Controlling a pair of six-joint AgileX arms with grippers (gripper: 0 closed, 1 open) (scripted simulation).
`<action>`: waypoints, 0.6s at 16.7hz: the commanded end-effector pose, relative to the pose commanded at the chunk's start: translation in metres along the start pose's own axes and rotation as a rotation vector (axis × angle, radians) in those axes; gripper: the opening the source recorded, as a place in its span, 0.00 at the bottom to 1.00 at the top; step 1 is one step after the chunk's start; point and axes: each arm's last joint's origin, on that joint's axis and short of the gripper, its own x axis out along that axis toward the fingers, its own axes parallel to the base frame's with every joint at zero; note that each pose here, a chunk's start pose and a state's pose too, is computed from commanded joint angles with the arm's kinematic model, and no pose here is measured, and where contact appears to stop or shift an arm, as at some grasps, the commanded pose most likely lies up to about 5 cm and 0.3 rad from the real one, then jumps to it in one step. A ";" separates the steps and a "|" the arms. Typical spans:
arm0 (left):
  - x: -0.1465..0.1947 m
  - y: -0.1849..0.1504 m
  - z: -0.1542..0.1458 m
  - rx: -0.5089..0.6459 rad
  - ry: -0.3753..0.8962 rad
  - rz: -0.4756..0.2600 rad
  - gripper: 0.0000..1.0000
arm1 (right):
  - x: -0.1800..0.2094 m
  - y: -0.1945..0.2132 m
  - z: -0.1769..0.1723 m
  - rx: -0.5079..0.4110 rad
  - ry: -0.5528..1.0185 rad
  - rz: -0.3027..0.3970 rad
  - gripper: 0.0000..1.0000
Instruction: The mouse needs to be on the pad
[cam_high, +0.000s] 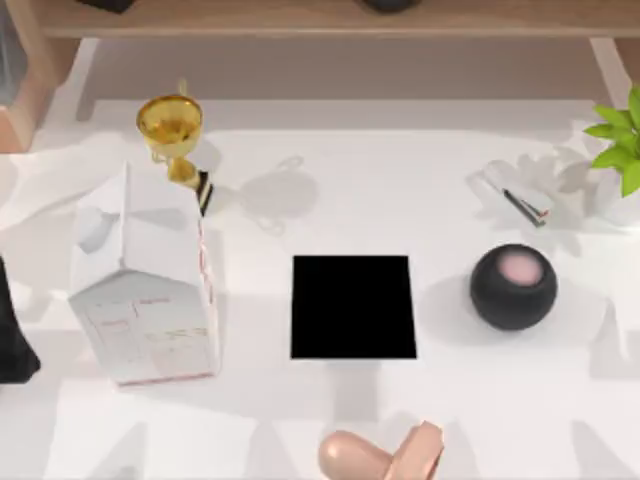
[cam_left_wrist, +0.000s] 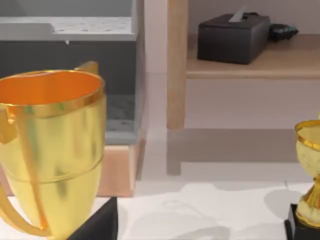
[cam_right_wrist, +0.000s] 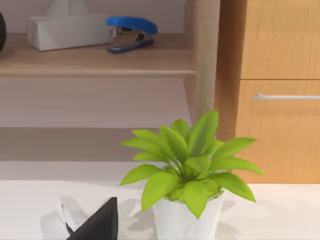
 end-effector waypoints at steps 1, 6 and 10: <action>0.000 0.000 0.000 0.000 0.000 0.000 1.00 | 0.000 0.000 0.000 0.000 0.000 0.000 1.00; 0.002 0.002 0.016 0.010 0.100 0.021 1.00 | 0.000 0.000 0.000 0.000 0.000 0.000 1.00; 0.017 0.007 0.041 0.022 0.376 0.048 1.00 | 0.000 0.000 0.000 0.000 0.000 0.000 1.00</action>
